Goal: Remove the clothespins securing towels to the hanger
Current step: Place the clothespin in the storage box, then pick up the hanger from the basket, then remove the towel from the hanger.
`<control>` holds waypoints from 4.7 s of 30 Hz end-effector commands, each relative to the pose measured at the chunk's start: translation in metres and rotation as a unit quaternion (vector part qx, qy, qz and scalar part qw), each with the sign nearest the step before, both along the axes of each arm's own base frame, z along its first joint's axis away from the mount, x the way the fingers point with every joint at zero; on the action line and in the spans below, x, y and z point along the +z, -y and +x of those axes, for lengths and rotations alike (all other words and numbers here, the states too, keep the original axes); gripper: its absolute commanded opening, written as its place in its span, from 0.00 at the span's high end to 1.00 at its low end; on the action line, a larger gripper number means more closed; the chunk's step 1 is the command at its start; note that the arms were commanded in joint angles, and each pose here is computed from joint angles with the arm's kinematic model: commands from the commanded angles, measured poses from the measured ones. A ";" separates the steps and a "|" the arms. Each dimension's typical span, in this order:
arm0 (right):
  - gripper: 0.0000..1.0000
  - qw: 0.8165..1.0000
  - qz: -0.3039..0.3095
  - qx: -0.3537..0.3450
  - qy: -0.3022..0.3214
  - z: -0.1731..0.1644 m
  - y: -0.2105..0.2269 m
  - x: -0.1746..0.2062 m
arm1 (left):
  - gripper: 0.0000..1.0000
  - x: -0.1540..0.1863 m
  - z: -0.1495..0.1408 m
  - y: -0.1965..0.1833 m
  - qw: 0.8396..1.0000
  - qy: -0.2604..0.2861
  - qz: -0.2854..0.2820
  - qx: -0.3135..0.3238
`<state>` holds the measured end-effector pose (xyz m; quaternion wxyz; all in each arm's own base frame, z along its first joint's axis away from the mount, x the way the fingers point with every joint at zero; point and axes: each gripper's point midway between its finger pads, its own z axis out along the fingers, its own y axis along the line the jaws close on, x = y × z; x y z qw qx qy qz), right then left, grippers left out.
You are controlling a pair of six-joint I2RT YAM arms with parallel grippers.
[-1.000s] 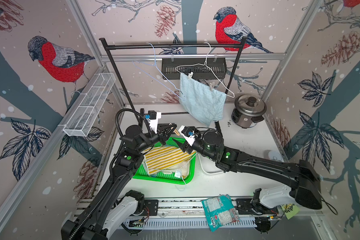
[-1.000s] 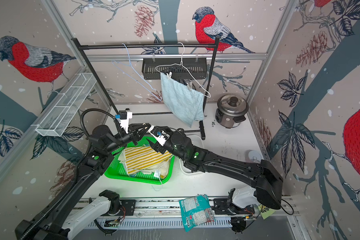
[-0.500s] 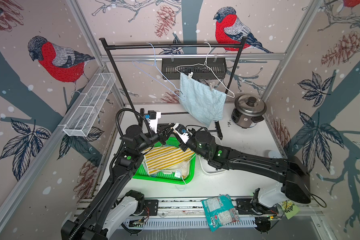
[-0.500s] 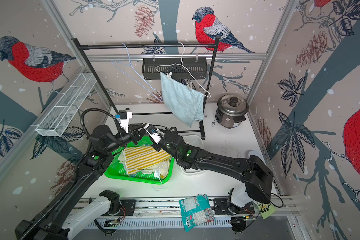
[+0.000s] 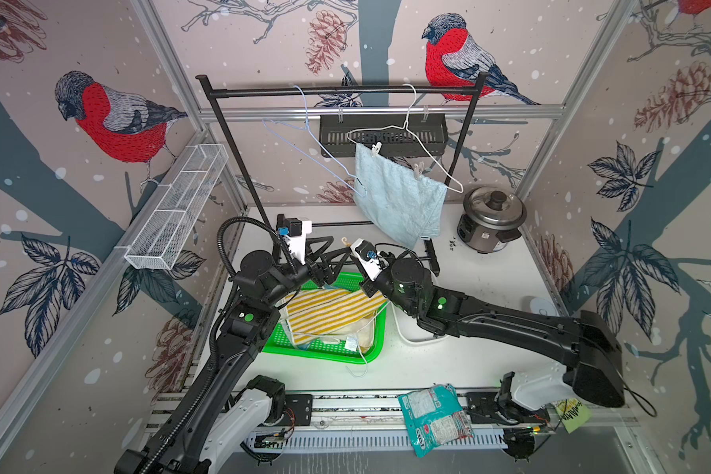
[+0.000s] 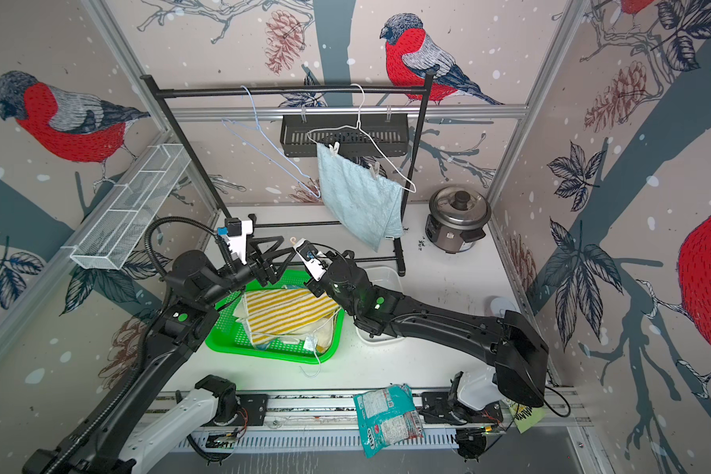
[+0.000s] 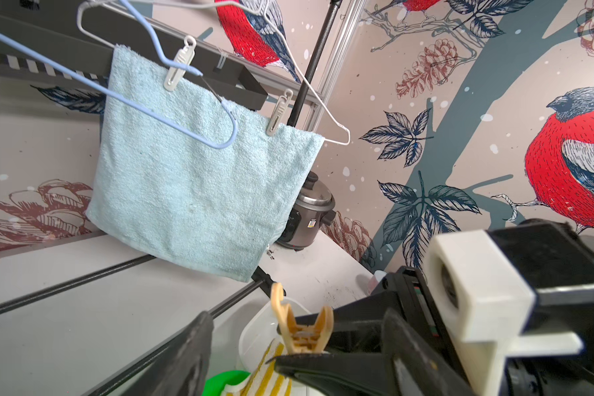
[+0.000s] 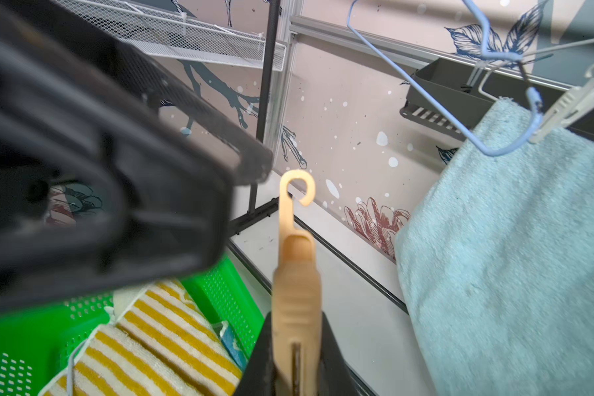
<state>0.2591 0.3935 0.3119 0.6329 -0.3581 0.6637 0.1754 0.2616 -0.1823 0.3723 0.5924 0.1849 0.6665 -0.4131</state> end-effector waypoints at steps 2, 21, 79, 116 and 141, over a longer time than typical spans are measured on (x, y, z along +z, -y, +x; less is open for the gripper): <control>0.94 0.997 -0.016 -0.065 -0.044 0.008 0.039 -0.015 | 0.23 0.010 0.005 -0.023 0.997 0.022 -0.004 0.077; 0.93 0.927 -0.018 -0.188 -0.323 -0.026 0.174 -0.157 | 0.18 0.008 0.012 -0.084 0.964 0.058 0.024 0.258; 0.54 0.806 -0.488 0.284 0.177 -0.091 -0.012 -0.205 | 0.10 -0.037 0.014 -0.157 0.898 -0.023 0.005 0.439; 1.00 0.966 -0.028 0.243 -0.090 -0.040 -0.008 0.048 | 0.22 -0.033 -0.041 -0.119 0.936 -0.135 -0.150 0.289; 1.00 0.949 0.002 0.246 -0.196 -0.037 -0.007 0.043 | 0.27 -0.083 0.004 -0.018 0.920 -0.298 -0.253 0.028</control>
